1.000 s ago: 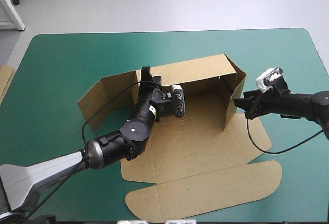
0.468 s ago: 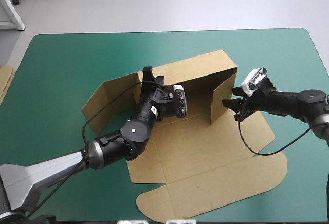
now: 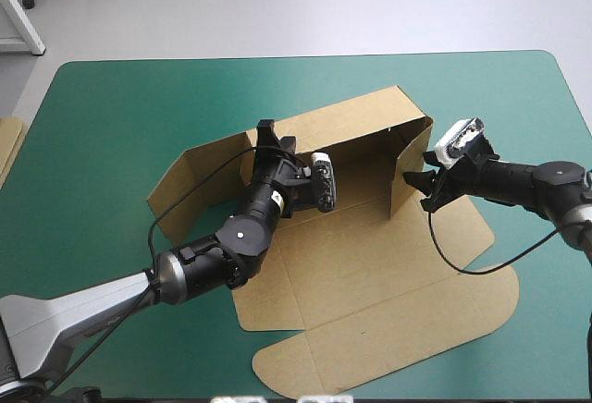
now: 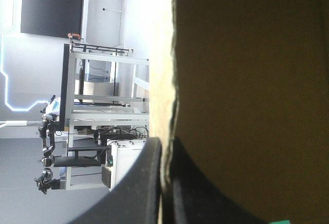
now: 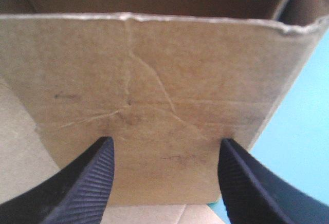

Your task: Fold the box

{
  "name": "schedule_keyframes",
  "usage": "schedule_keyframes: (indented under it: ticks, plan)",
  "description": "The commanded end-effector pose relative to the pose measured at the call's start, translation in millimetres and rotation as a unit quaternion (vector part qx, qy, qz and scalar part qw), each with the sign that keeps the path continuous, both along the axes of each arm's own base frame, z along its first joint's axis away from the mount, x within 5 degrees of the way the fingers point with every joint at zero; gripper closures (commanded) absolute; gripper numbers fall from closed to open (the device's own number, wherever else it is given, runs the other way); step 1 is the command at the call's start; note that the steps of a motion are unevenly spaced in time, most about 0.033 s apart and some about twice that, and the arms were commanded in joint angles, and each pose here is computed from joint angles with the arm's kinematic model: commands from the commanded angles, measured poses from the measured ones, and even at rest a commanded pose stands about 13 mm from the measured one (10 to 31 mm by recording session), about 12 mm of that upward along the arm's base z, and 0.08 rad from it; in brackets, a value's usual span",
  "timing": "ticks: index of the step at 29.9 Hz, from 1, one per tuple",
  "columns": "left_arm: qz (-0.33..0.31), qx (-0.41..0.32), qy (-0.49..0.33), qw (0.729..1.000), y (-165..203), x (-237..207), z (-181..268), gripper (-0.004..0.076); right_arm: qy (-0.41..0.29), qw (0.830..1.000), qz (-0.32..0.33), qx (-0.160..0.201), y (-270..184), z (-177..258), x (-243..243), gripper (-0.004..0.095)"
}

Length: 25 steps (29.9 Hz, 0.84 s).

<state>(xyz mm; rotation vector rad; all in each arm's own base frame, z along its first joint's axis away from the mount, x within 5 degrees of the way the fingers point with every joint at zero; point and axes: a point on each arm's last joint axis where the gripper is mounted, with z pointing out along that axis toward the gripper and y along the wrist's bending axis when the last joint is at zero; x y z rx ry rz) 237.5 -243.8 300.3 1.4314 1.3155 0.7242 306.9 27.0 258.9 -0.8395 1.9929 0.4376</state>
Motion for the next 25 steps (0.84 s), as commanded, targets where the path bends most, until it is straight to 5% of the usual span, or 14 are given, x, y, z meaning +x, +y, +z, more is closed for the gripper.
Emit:
schedule_keyframes:
  ticks: [1, 13, 17, 25]
  plan:
    - [-0.004, -0.024, -0.027, 0.999, 3, -4, 21, 0.0734, -0.043, 0.998, -0.034, 0.012, -2, 24, 0, 0.0342]
    - [-0.002, -0.023, -0.027, 0.999, 3, -4, 21, 0.0734, -0.086, 0.994, -0.073, -0.001, -9, 28, 8, 0.0326]
    - [-0.001, -0.023, -0.028, 0.999, 3, -4, 21, 0.0734, -0.111, 0.991, -0.063, 0.041, -4, 32, 11, 0.0244]
    - [-0.001, -0.024, -0.026, 0.999, 3, -4, 21, 0.0734, -0.083, 0.994, -0.027, 0.066, 2, 17, 16, 0.0248]
